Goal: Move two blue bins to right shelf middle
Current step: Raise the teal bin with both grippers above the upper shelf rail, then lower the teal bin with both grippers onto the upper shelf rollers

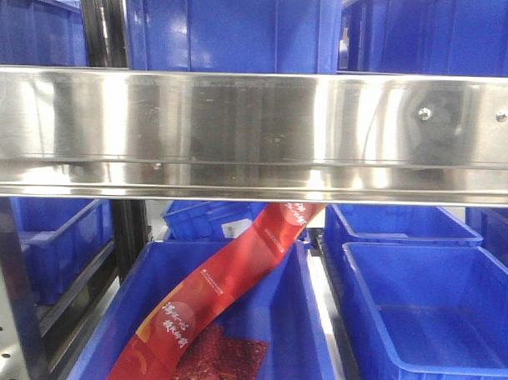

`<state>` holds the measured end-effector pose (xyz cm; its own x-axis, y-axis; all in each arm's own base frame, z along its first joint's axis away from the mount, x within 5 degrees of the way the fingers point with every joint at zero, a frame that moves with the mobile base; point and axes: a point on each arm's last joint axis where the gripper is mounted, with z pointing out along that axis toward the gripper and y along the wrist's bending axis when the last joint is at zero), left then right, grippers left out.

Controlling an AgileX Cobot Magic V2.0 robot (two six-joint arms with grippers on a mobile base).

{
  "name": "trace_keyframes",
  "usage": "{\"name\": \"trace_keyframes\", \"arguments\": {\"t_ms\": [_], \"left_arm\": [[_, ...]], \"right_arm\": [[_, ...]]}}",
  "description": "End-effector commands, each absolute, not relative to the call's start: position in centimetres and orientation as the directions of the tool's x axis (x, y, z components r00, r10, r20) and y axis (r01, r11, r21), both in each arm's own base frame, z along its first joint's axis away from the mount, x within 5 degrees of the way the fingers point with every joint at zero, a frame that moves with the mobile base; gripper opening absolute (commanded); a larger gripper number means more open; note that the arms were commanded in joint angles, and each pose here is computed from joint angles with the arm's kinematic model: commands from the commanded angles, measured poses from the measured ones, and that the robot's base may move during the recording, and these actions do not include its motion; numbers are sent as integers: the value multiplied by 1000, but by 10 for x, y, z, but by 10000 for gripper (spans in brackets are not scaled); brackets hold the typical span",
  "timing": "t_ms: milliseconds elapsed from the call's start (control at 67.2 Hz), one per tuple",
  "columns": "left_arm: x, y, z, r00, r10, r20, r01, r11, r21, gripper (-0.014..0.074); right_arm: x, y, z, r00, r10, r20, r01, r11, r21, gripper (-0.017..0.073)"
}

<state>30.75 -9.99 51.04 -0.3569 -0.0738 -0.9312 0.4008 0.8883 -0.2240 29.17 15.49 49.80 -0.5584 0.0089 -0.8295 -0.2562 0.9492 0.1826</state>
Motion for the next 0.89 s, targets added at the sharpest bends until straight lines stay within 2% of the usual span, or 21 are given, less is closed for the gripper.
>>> {"name": "trace_keyframes", "arguments": {"t_ms": [0, 179, 298, 461, 744, 878], "left_arm": [[295, -104, 535, -264, -200, -944, 450, 840, -304, -111], [294, -105, 535, -268, -204, -942, 452, 836, -310, -111], [291, -108, 521, -396, -121, -910, 458, 833, -310, -111], [291, -111, 495, -562, 16, -827, 453, 842, -292, -111], [295, -106, 453, -707, 142, -693, 404, 885, -231, -111], [296, -106, 439, -745, 159, -648, 393, 889, -234, -111]], "right_arm": [[286, 161, 513, -483, 36, -875, -332, 917, 221, -162], [287, 162, 515, -458, 48, -888, -340, 913, 225, -162], [286, 161, 510, -504, 20, -864, -327, 921, 212, -162], [295, 166, 489, -591, -79, -803, -326, 934, 147, -162], [315, 177, 452, -716, -144, -683, -297, 948, 111, -162], [323, 181, 441, -729, -164, -664, -302, 948, 97, -162]]}}
